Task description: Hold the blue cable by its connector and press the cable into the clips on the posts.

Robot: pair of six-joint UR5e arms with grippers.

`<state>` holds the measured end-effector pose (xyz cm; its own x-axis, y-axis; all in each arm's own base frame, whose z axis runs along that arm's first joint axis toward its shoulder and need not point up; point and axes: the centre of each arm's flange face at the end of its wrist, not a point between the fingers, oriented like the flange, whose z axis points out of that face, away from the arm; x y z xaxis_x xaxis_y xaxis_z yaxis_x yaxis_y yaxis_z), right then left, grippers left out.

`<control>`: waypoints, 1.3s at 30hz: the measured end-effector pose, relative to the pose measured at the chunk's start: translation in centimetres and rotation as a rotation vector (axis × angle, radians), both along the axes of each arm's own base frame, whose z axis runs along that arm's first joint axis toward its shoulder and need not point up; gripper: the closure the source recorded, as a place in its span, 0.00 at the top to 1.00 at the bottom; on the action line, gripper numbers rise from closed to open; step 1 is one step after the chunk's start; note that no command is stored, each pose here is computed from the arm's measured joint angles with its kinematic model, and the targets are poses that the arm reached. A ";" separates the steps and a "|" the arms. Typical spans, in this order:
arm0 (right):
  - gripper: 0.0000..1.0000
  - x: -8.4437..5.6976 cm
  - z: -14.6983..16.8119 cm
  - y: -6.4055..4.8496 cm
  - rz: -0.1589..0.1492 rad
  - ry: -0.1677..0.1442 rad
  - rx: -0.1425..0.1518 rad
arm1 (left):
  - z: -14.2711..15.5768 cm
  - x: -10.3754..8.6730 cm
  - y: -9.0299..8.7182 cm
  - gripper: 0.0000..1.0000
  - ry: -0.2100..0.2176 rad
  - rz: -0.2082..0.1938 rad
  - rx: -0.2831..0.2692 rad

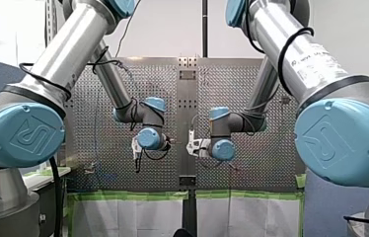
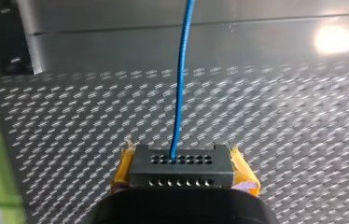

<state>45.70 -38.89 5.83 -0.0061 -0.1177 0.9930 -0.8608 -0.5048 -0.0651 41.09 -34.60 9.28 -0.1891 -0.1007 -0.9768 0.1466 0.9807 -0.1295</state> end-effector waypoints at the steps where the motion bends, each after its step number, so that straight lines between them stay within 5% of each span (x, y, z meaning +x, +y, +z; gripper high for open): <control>1: 0.00 -0.4 -0.8 0.2 -0.004 0.005 0.008 | -0.3 -0.1 -0.1 0.00 0.003 -0.002 0.001; 16: 0.00 -6.4 -9.8 2.7 -0.083 0.069 0.117 | -3.4 -1.1 -1.9 0.00 0.018 -0.043 0.008; 25: 0.00 -8.3 -10.2 0.9 -0.129 0.046 0.113 | -6.1 -0.9 -4.0 0.00 0.011 -0.077 0.004; 39: 0.00 -11.3 -10.2 -1.6 -0.197 0.033 0.115 | -11.6 -2.2 -6.5 0.00 0.083 -0.126 0.045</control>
